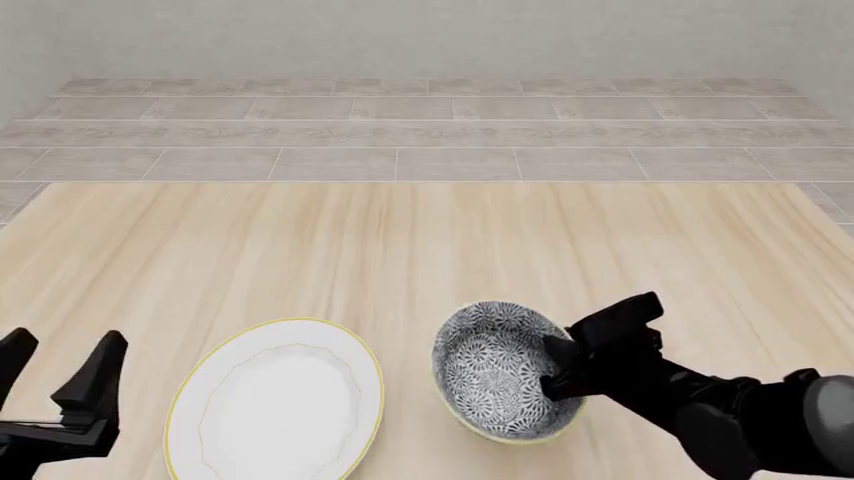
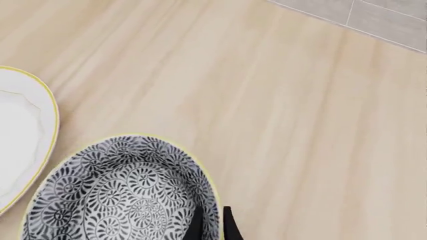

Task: Put the bowl on the plate.

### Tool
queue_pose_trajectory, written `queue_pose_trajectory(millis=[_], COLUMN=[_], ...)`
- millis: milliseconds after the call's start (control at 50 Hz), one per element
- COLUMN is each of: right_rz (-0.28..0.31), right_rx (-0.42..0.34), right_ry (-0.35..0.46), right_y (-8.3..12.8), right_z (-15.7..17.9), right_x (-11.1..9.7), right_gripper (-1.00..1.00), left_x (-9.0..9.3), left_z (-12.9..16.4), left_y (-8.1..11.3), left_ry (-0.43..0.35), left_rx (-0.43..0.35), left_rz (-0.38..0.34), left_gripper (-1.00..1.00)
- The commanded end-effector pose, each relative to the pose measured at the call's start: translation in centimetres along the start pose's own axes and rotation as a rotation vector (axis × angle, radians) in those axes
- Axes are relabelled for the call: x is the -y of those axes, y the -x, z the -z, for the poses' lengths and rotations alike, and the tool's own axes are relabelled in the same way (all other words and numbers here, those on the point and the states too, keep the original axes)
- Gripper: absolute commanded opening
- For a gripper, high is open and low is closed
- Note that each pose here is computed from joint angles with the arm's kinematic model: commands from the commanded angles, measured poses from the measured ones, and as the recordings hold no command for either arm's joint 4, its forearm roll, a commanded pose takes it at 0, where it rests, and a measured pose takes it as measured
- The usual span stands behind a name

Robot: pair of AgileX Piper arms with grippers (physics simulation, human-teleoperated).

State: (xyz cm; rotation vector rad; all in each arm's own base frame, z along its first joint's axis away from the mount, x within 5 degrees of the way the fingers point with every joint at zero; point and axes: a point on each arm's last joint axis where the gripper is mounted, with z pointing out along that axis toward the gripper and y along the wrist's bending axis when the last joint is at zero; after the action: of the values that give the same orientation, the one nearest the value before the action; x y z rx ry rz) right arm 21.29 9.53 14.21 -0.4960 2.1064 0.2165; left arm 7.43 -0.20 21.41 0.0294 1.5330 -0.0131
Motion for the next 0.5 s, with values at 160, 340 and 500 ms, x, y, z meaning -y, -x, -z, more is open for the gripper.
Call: queue_pose_trajectory(millis=[160,340,500], right_rz=[0.010,-0.093,-0.168], right_rx=[0.020,0.002,-0.011], right_ry=[-0.035,-0.033,-0.017], right_y=[0.5,1.2,1.7], right_z=[1.0,0.7,0.4], right_x=[1.0,1.0,0.6], right_gripper=[-1.00,-1.00,-1.00], left_x=[0.0,0.0,0.0], left_z=[0.1,0.3,0.4], left_y=[0.0,0.0,0.0], left_ry=[-0.001,-0.002,-0.005], left_rx=[0.002,0.003,0.004], left_rz=[-0.001,0.000,-0.001], left_gripper=[1.00,1.00,1.00])
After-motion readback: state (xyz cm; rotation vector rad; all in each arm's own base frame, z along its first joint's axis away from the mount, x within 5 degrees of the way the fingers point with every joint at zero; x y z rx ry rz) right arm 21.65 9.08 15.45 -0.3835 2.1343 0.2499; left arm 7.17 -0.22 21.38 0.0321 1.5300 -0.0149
